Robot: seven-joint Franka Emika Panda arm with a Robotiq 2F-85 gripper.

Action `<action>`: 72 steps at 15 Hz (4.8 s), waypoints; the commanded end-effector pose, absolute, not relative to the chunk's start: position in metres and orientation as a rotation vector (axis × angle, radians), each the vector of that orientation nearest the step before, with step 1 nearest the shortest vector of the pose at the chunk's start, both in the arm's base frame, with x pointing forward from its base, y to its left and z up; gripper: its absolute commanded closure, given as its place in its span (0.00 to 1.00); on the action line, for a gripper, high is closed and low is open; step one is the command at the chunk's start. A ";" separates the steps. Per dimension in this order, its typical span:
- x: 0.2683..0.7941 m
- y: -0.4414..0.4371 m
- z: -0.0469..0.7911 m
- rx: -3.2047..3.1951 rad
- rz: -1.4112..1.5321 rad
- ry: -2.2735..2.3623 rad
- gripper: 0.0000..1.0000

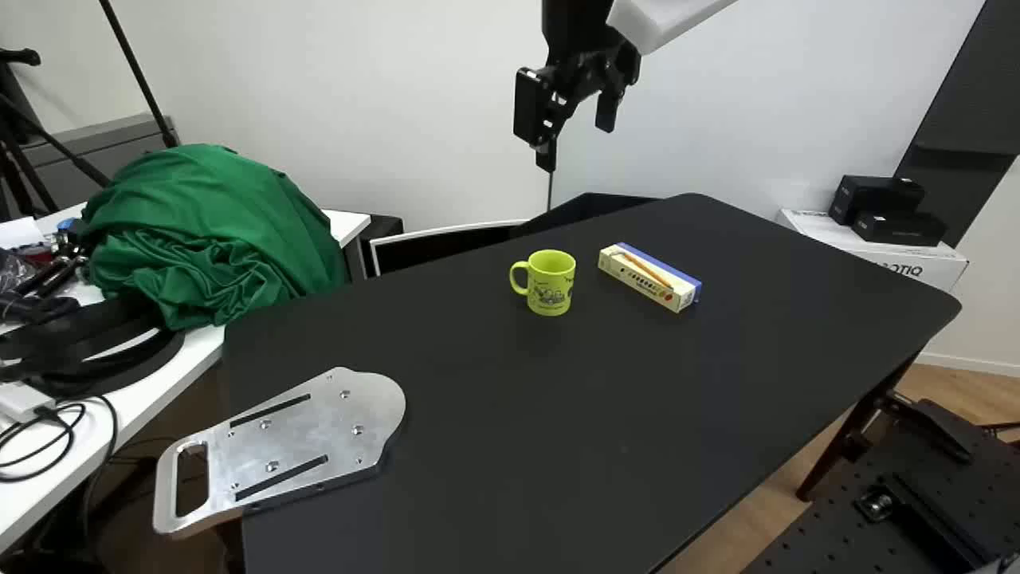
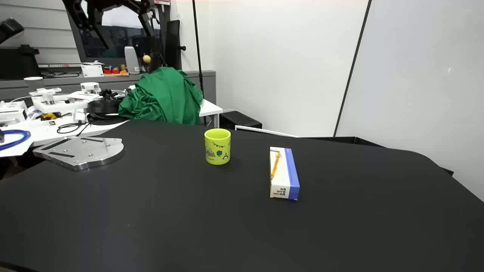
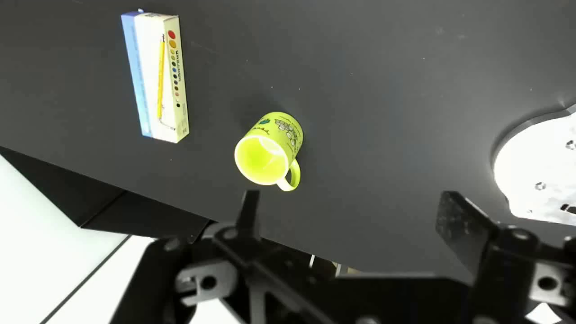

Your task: Take the pencil and place it in the yellow cup

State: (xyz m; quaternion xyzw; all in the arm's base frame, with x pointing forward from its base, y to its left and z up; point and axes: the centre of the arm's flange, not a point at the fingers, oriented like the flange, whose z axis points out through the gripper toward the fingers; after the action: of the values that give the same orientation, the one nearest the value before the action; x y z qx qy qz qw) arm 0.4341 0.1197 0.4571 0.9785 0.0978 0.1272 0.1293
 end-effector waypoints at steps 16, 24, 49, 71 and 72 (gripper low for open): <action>0.484 0.002 0.419 3.010 0.237 0.050 0.00; 0.528 -0.102 0.351 3.021 0.141 0.029 0.00; 0.595 -0.244 0.239 3.061 0.118 -0.455 0.00; 0.633 -0.252 0.162 3.043 0.177 -0.577 0.00; 0.634 -0.250 0.159 3.043 0.171 -0.574 0.00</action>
State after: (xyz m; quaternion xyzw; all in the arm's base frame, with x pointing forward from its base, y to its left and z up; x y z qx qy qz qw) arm 0.6179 -0.2517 0.1662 0.9832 -0.1743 0.0531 0.0116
